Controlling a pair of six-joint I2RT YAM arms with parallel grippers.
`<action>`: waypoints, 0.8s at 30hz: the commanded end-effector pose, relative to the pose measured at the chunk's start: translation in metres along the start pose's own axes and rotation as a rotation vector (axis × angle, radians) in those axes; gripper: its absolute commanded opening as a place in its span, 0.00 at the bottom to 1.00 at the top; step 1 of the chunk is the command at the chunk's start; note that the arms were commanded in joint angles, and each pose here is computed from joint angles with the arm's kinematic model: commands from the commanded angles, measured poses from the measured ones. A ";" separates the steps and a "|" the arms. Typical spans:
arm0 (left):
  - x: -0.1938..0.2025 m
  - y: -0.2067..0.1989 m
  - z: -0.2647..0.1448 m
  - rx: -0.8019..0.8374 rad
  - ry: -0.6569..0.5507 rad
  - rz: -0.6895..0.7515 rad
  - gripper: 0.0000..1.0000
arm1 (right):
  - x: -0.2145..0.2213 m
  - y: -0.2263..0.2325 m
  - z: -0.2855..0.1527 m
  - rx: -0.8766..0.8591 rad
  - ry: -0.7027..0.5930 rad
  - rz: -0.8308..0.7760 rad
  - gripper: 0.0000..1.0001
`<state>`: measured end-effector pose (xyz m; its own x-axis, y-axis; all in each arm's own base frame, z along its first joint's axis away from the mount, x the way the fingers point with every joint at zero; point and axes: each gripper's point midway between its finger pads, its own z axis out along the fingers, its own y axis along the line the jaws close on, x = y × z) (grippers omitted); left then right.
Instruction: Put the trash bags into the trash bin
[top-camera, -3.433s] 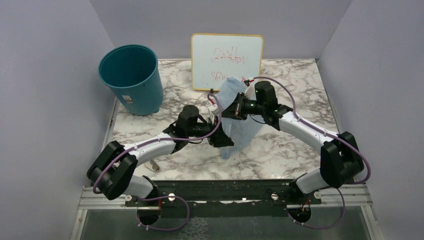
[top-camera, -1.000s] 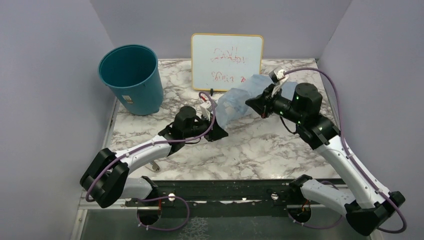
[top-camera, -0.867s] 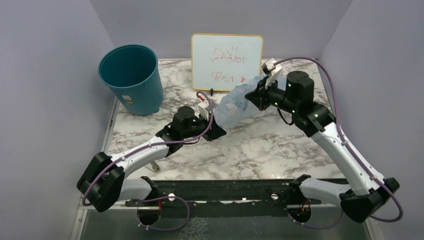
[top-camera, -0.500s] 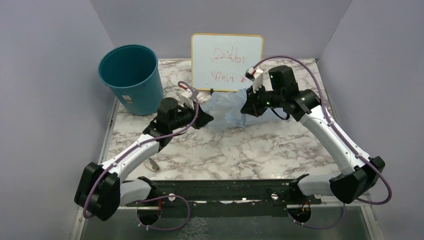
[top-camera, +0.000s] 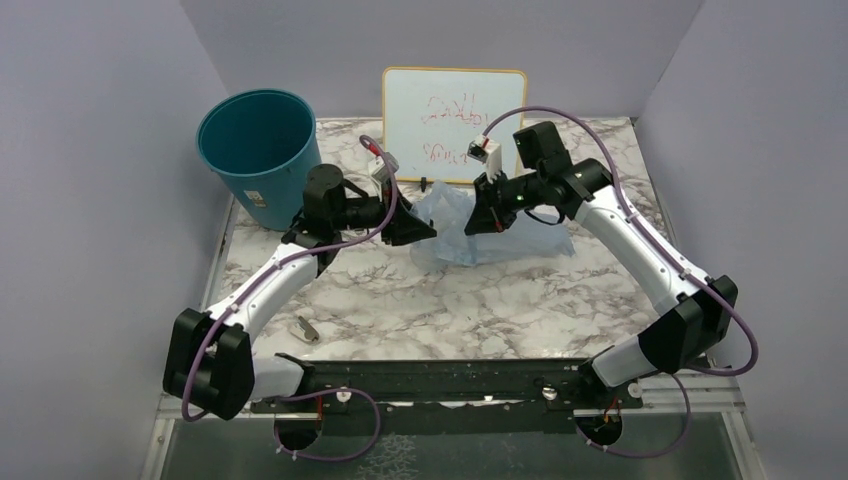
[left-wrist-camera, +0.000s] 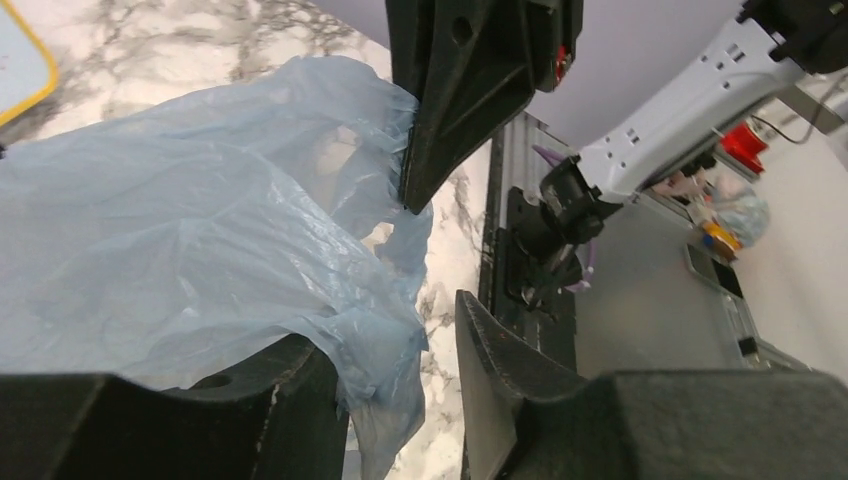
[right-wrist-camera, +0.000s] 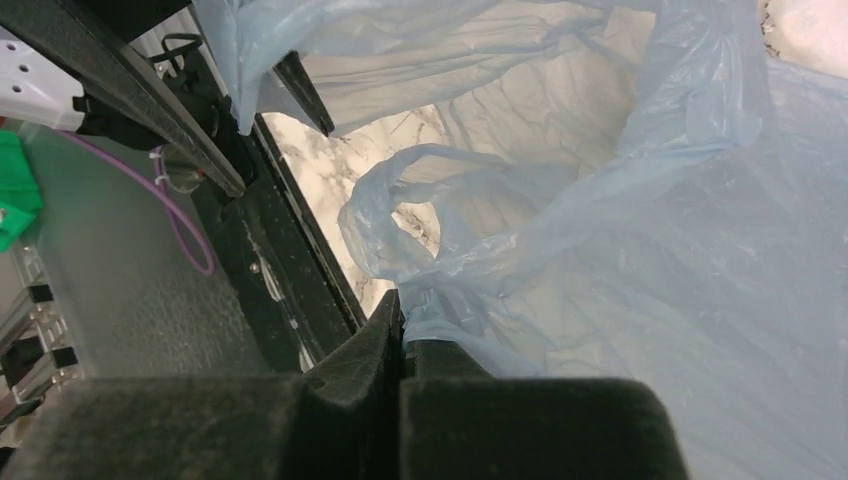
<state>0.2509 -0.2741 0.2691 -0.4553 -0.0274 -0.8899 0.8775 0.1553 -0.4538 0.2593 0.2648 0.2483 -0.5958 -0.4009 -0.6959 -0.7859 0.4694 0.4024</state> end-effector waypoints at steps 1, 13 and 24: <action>0.009 -0.022 0.007 0.167 0.069 0.028 0.43 | -0.013 0.016 -0.008 -0.061 -0.018 -0.014 0.01; 0.039 -0.009 0.037 0.074 0.226 0.085 0.50 | -0.026 0.031 -0.015 -0.117 -0.055 -0.040 0.01; 0.052 0.003 0.032 -0.004 0.251 0.089 0.55 | -0.049 0.049 -0.034 -0.147 -0.136 -0.069 0.00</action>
<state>0.2347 -0.3116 0.2225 -0.4277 0.2178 -0.8773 0.9036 0.1272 -0.4090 0.2493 0.2788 0.2883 -0.5663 -0.3608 -0.7410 -0.8174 0.3615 0.4486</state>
